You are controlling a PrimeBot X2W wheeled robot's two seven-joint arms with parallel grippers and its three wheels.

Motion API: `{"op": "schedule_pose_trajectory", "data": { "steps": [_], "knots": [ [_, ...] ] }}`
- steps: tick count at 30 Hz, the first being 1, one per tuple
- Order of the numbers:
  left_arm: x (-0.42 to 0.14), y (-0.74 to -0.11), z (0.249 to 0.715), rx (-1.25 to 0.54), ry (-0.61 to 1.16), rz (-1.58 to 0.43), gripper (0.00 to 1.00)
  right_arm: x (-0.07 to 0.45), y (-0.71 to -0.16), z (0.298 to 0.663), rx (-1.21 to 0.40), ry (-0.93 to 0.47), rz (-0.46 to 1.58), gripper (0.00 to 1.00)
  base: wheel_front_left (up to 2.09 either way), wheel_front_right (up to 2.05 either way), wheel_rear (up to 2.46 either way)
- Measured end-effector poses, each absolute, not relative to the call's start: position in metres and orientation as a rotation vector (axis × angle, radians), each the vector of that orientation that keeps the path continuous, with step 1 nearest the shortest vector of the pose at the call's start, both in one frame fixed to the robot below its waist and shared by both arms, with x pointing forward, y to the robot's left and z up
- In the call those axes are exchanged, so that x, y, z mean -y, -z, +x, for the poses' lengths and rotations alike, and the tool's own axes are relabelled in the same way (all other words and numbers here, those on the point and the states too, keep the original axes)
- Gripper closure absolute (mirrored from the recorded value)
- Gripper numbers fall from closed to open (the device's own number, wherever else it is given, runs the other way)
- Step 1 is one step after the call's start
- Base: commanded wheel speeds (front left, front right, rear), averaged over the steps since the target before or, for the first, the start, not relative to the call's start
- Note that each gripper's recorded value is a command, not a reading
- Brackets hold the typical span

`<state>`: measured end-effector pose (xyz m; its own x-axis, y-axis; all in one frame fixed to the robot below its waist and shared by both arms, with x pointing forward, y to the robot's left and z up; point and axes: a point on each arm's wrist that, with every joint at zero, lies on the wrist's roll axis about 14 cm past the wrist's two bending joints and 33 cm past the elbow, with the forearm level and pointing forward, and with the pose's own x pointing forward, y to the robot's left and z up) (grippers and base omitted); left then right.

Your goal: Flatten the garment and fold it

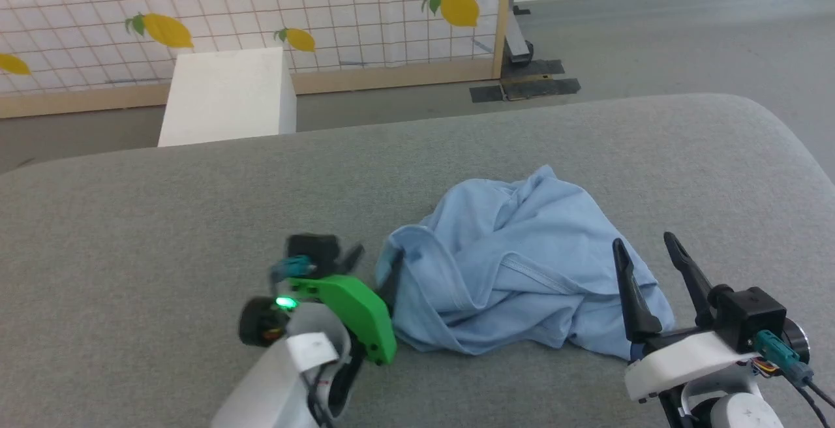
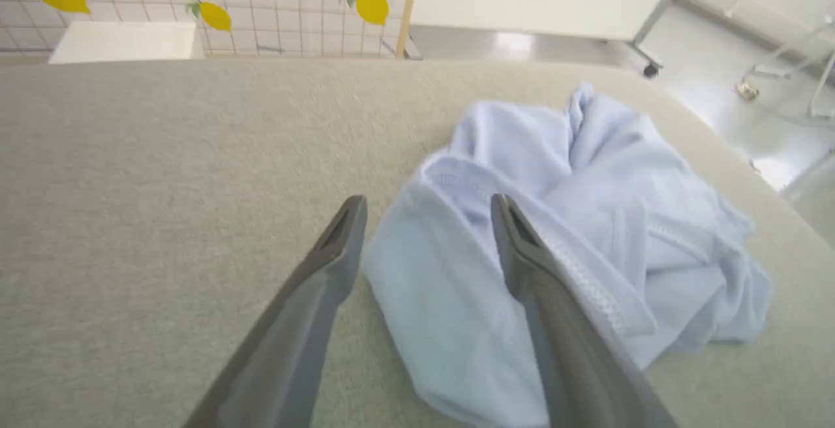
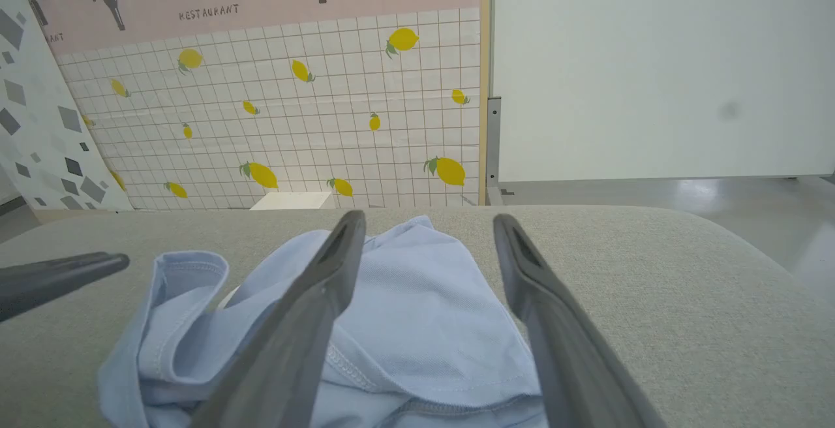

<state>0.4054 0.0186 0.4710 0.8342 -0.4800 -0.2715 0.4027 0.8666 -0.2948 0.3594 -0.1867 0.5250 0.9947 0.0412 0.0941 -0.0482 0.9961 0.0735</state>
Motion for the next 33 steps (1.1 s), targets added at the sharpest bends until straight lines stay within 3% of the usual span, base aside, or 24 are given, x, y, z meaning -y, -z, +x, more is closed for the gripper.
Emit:
{"op": "schedule_pose_trajectory", "data": {
  "steps": [5, 11, 15, 20, 24, 25, 27, 28, 33],
  "knots": [
    [-0.081, -0.531, 0.418, 0.021, 0.277, -0.263, 0.00, 0.185, -0.531, 0.365, 0.101, -0.052, 0.072, 0.00, 0.00, 0.00, 0.00],
    [-0.141, -0.540, 0.407, 0.116, 0.108, -0.212, 0.00, 0.193, -0.525, 0.386, 0.015, -0.032, 0.055, 0.00, 0.00, 0.00, 0.00],
    [-0.170, -0.546, 0.401, 0.163, 0.018, -0.198, 0.00, 0.218, -0.489, 0.402, -0.205, 0.043, 0.098, 0.00, 0.00, 0.00, 0.00],
    [-0.186, -0.533, 0.389, 0.144, -0.046, -0.219, 0.00, 0.231, -0.422, 0.394, -0.568, 0.099, 0.180, 0.00, 0.00, 0.00, 0.00],
    [-0.195, -0.527, 0.385, 0.135, -0.069, -0.210, 0.00, 0.222, -0.399, 0.389, -0.715, 0.081, 0.211, 0.00, 0.00, 0.00, 0.00],
    [-0.197, -0.526, 0.385, 0.133, -0.076, -0.210, 0.00, 0.220, -0.396, 0.390, -0.730, 0.075, 0.216, 0.52, 0.00, 0.00, 0.00],
    [-0.199, -0.524, 0.383, 0.130, -0.083, -0.213, 0.00, 0.216, -0.396, 0.392, -0.733, 0.065, 0.215, 0.87, 0.00, 0.00, 0.00],
    [-0.200, -0.522, 0.383, 0.127, -0.084, -0.215, 0.00, 0.216, -0.397, 0.393, -0.730, 0.061, 0.213, 1.00, 0.00, 0.00, 0.00],
    [-0.198, -0.519, 0.377, 0.119, -0.074, -0.219, 0.00, 0.199, -0.429, 0.406, -0.604, -0.001, 0.219, 1.00, 0.00, 0.00, 0.00]
  ]
}}
